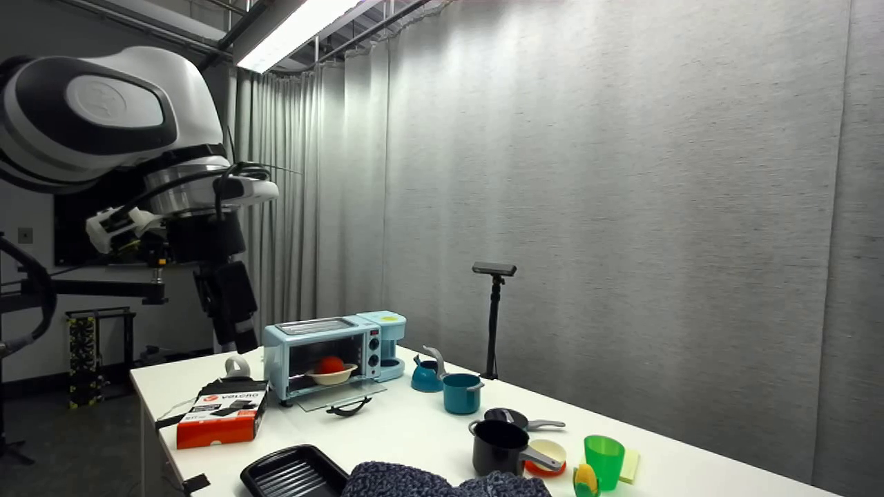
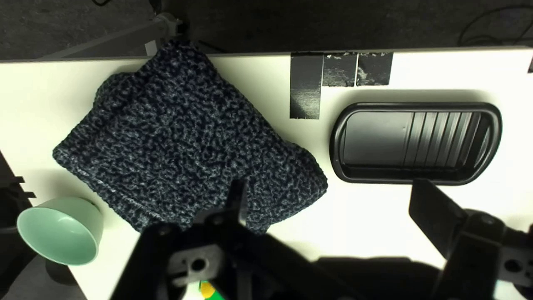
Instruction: Slide the blanket to the left
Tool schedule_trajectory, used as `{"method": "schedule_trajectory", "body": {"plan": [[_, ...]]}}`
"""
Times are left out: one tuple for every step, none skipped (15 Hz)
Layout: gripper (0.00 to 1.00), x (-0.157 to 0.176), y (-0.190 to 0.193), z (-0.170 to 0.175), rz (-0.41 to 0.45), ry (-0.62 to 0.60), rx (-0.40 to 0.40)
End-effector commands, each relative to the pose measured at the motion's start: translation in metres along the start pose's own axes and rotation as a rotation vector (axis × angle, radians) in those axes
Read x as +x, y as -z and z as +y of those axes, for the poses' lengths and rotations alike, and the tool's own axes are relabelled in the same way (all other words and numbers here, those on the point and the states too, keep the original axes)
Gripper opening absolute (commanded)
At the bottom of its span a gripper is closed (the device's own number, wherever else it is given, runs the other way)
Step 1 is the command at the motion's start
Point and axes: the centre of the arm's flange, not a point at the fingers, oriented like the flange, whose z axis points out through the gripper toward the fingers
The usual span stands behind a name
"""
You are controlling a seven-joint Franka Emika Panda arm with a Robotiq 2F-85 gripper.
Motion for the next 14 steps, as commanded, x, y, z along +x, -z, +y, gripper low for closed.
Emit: {"method": "schedule_trajectory", "body": {"plan": [[1.00,0.027,-0.029,0.008,0.056,-0.173,0.001],[1.00,0.037,-0.043,0.015,0.066,-0.235,0.009],[1.00,0.046,-0.058,0.022,0.064,-0.294,0.014],[1.00,0.055,-0.076,0.031,0.055,-0.352,0.019],[1.00,0.063,-0.094,0.040,0.050,-0.406,0.014],[1.00,0.070,-0.114,0.052,0.041,-0.464,0.016],[1.00,0.076,-0.129,0.061,0.027,-0.509,0.022],[1.00,0.085,-0.151,0.073,0.013,-0.558,0.020],[1.00,0.091,-0.166,0.080,-0.002,-0.596,0.027],[1.00,0.097,-0.183,0.087,-0.013,-0.629,0.014],[1.00,0.099,-0.197,0.092,-0.033,-0.650,0.013],[1.00,0.070,-0.164,0.090,-0.013,-0.599,0.021],[1.00,0.071,-0.177,0.093,-0.033,-0.607,0.020],[1.00,0.072,-0.181,0.094,-0.043,-0.609,0.023]]}}
